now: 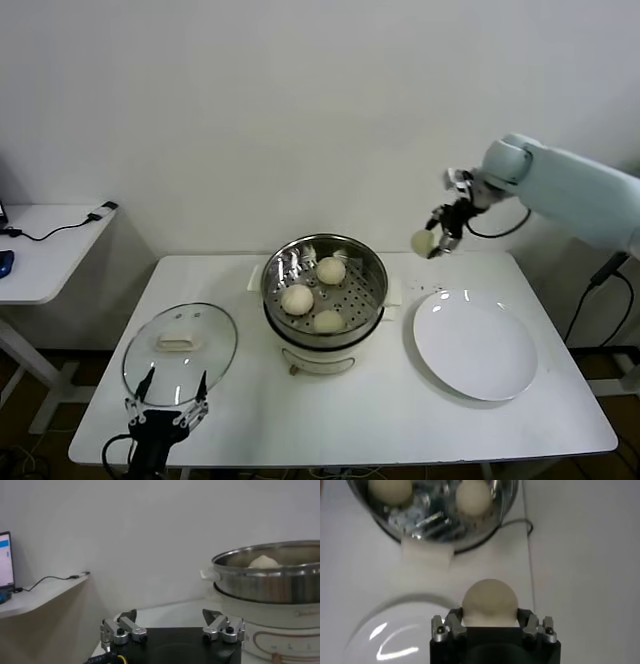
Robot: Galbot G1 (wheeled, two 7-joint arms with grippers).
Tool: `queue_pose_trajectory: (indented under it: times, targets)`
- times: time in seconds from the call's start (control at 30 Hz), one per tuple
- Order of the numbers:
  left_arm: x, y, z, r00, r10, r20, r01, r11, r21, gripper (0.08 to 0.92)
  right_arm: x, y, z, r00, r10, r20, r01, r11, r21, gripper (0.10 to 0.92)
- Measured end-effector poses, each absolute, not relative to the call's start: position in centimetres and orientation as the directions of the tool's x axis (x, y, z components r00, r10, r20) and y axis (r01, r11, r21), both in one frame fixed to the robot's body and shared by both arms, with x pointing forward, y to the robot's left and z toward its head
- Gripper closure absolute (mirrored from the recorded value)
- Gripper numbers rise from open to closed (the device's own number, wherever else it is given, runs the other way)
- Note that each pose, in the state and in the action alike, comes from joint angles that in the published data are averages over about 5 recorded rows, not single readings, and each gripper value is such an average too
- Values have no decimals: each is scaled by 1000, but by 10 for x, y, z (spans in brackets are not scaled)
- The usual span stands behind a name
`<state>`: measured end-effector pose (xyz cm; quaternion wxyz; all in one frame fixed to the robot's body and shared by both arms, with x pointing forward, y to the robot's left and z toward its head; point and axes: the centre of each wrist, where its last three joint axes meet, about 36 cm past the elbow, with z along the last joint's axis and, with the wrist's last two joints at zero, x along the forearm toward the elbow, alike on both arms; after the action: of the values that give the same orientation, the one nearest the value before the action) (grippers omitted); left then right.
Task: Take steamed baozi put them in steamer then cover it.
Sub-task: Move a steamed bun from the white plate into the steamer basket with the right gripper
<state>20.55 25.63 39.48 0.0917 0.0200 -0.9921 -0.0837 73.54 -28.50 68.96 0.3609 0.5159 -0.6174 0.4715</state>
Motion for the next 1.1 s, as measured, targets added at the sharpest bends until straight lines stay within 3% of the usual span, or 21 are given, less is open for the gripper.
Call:
queue_pose_trajectory:
  times: [0.23, 0.57, 1.1]
  targets:
    - [207, 252, 398, -985, -36, 166, -13, 990, 137, 177, 730, -213, 707, -160, -278, 947, -983, -40, -178, 327]
    - [207, 256, 395, -986, -33, 163, -12, 992, 126, 177, 722, -145, 676, -110, -188, 976, -986, -105, -131, 327]
    - [209, 260, 385, -983, -35, 179, -14, 993, 121, 177, 711, -115, 601, -31, -107, 994, -988, -144, -47, 327]
